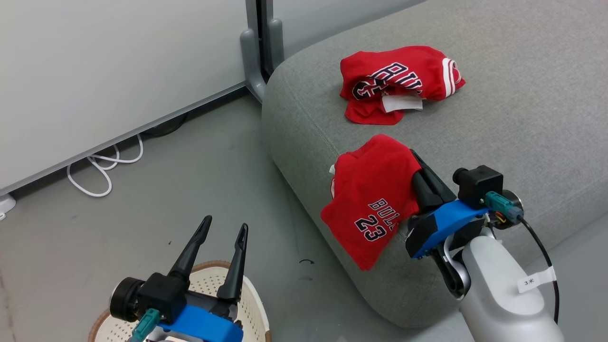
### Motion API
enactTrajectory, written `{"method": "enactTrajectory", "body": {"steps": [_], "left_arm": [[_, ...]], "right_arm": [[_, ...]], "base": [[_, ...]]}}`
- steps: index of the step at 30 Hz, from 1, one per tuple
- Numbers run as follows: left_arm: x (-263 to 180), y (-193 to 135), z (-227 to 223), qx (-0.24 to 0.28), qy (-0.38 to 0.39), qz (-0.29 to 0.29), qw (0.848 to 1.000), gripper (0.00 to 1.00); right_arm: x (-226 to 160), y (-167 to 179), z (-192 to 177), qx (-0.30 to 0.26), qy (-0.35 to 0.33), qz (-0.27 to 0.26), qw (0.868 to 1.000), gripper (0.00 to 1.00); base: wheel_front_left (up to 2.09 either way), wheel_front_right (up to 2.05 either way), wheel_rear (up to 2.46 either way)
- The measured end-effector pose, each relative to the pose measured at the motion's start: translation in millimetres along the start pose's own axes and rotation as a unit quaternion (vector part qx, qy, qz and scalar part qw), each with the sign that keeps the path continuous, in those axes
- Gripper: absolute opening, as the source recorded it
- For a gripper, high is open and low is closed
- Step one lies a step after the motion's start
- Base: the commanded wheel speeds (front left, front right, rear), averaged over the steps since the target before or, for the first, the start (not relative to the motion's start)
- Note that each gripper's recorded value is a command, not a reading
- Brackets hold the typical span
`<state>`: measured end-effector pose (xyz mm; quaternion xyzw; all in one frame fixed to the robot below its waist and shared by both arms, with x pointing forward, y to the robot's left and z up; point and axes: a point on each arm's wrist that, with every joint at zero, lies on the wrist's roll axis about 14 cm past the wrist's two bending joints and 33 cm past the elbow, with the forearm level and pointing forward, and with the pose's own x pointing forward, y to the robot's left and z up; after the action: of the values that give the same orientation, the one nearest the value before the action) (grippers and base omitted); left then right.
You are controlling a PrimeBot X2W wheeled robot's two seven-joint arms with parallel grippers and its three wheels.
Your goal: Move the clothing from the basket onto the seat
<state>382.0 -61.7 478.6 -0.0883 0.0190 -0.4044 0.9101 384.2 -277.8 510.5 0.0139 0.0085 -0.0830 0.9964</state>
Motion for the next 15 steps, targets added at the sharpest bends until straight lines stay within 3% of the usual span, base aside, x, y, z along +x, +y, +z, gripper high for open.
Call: {"method": "enactTrajectory", "body": {"steps": [15], "left_arm": [[2.2, 5.6, -6.2, -0.005, 0.005, -0.002, 1.000, 1.00]], "right_arm": [[12.9, -6.9, 8.4, -0.001, -0.011, -0.011, 1.000, 0.00]], "base": [[0.00, 0.00, 0.00]]}}
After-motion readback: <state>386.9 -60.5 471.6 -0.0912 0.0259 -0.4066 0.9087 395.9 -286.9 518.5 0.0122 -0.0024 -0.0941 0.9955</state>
